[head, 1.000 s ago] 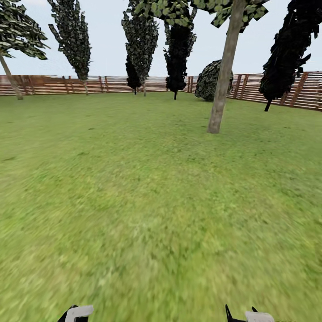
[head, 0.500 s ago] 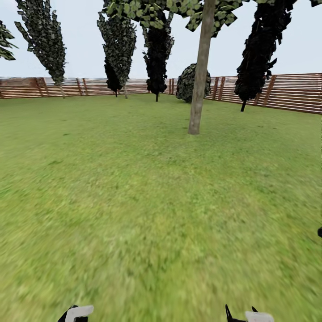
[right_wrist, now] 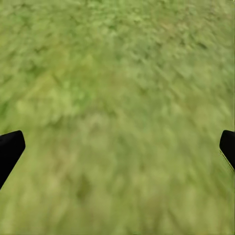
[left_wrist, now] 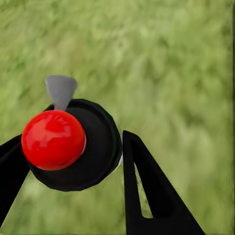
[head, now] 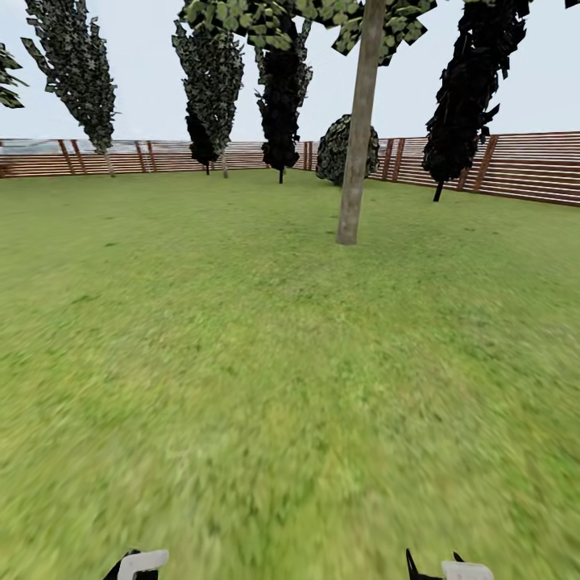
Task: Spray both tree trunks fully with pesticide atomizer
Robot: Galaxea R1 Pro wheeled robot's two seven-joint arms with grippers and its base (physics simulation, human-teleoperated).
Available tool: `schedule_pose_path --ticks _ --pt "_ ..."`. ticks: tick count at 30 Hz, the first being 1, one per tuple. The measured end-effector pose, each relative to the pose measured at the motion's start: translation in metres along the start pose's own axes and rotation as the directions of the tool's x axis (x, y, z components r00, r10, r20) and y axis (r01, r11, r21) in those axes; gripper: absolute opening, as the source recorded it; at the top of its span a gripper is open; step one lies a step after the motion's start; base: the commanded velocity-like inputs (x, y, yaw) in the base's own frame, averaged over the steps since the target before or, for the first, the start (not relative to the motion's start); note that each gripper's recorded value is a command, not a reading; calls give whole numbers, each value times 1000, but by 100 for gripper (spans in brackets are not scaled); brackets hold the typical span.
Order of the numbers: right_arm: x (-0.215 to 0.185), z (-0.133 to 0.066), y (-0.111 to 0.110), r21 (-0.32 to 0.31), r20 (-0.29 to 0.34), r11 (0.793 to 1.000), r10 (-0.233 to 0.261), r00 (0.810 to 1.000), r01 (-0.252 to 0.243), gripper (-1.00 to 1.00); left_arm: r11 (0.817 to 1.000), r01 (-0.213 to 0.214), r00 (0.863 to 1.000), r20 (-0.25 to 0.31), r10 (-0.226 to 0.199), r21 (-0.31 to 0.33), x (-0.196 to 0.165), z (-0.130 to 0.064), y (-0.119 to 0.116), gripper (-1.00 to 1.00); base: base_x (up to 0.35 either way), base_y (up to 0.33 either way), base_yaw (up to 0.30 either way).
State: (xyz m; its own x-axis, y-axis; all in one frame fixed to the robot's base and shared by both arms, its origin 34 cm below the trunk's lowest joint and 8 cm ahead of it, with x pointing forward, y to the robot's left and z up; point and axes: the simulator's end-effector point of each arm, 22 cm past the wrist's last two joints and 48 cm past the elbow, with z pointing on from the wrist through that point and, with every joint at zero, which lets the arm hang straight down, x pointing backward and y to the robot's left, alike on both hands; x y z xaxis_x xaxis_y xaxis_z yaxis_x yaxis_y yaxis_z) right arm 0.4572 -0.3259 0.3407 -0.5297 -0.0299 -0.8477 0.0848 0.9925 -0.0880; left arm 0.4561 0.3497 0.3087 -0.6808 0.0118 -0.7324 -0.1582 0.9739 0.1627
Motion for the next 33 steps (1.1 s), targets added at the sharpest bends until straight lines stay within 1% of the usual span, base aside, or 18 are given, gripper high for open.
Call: schedule_pose_path --ticks 11,18,27,30,33 --pt "0 0 -1 2 1 1000 1 1000 -1 100 1000 0 1000 0 0 0 0 0 0 -100 288 -132 0" --pt "-1 0 -1 5 3 1000 3 1000 -3 100 1000 11 1000 -1 -11 -11 0 0 4 -100 291 -129 0" --pt "0 0 -2 6 2 1000 3 1000 -3 100 1000 13 1000 -1 -13 -13 0 0 5 -100 299 -115 -1" --pt "0 0 -2 7 1 1000 3 1000 -3 100 1000 13 1000 -1 -13 -13 0 0 5 -100 311 -89 -52" --pt "0 0 -3 7 1 1000 2 1000 -2 100 1000 13 1000 -1 -13 -13 0 0 5 -100 319 -64 -188"
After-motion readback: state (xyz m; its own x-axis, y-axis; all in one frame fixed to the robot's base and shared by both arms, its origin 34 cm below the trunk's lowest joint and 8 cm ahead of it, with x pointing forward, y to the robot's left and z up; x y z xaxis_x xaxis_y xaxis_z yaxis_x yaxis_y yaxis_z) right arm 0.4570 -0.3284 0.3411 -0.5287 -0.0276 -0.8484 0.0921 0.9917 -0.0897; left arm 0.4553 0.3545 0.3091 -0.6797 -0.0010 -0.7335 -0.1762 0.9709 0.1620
